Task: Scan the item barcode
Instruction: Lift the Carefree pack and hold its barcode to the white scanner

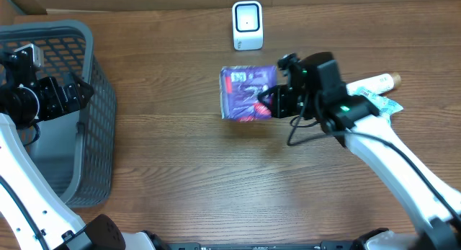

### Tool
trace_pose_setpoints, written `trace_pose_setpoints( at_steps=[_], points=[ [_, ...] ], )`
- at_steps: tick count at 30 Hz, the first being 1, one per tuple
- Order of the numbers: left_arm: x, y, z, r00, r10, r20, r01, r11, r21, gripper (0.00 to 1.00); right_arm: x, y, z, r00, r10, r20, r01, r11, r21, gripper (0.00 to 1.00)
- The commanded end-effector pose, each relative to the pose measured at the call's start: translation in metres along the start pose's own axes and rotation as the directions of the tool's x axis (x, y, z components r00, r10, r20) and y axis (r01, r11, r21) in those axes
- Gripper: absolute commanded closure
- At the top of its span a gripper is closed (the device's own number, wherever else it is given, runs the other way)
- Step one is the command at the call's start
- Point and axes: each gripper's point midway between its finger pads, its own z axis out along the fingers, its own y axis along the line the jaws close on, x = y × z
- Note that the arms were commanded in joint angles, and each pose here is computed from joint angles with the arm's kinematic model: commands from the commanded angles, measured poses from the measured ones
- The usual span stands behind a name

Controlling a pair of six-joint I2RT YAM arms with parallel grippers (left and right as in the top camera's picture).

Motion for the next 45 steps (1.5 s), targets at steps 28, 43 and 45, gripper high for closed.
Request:
trace_pose_setpoints(
  at_steps=[28, 43, 45],
  points=[
    [-0.001, 0.002, 0.002, 1.0, 0.0, -0.003, 0.0, 1.0, 0.001, 0.0, -0.125, 0.095, -0.119, 0.906, -0.31, 0.289, 0.261, 0.945, 0.196, 0.96],
    [-0.001, 0.002, 0.002, 1.0, 0.0, -0.003, 0.0, 1.0, 0.001, 0.0, -0.21, -0.005, -0.044, 0.688, -0.718, -0.102, 0.204, 0.057, 0.977, 0.96],
    [-0.001, 0.002, 0.002, 1.0, 0.0, -0.003, 0.0, 1.0, 0.001, 0.0, -0.211, -0.019, -0.023, 0.643, -0.716, -0.272, 0.314, -0.078, 0.946, 0.96]
  ],
)
